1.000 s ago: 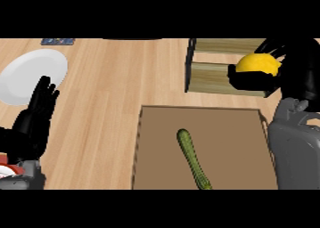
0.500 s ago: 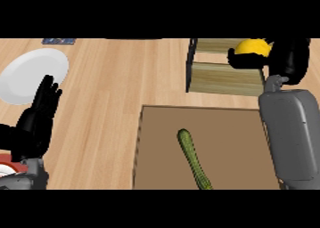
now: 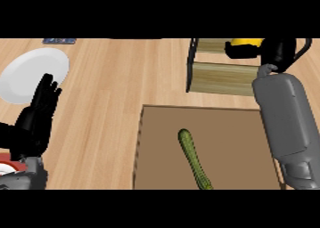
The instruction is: Pick the lemon from the tray and place it in the tiered shelf
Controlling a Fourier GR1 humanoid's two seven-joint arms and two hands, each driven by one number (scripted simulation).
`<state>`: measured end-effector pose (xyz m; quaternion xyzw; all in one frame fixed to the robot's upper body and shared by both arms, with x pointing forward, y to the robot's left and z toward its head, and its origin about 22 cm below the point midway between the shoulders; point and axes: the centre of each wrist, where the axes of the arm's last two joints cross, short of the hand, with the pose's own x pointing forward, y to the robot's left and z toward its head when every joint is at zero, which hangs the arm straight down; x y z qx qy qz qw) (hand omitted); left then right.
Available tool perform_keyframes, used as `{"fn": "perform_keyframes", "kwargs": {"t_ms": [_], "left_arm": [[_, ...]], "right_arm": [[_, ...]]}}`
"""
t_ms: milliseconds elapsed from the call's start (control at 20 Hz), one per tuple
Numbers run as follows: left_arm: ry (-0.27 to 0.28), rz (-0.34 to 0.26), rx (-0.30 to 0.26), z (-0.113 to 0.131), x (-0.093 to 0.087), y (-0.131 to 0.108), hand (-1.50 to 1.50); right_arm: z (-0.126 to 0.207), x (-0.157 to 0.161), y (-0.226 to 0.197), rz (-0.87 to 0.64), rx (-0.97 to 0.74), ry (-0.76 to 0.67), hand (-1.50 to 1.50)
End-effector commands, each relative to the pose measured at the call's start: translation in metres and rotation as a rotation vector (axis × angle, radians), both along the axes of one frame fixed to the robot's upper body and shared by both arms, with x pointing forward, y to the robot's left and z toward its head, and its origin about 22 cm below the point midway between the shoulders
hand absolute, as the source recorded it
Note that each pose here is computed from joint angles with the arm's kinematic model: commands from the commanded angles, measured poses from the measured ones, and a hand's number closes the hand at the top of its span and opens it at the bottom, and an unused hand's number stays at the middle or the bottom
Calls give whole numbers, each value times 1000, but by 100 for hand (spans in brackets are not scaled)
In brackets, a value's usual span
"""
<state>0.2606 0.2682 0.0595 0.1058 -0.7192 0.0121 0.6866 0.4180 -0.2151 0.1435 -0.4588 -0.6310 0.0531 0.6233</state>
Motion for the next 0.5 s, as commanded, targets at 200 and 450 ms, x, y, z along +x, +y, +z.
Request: {"fn": "perform_keyframes", "kwargs": {"t_ms": [200, 450], "left_arm": [[4, 5, 0, -8, 4, -3, 0], [8, 8, -9, -6, -4, -6, 0]], "right_arm": [[-3, 27, -30, 59, 100, 30, -150], [-10, 22, -21, 114, 118, -21, -150]]}}
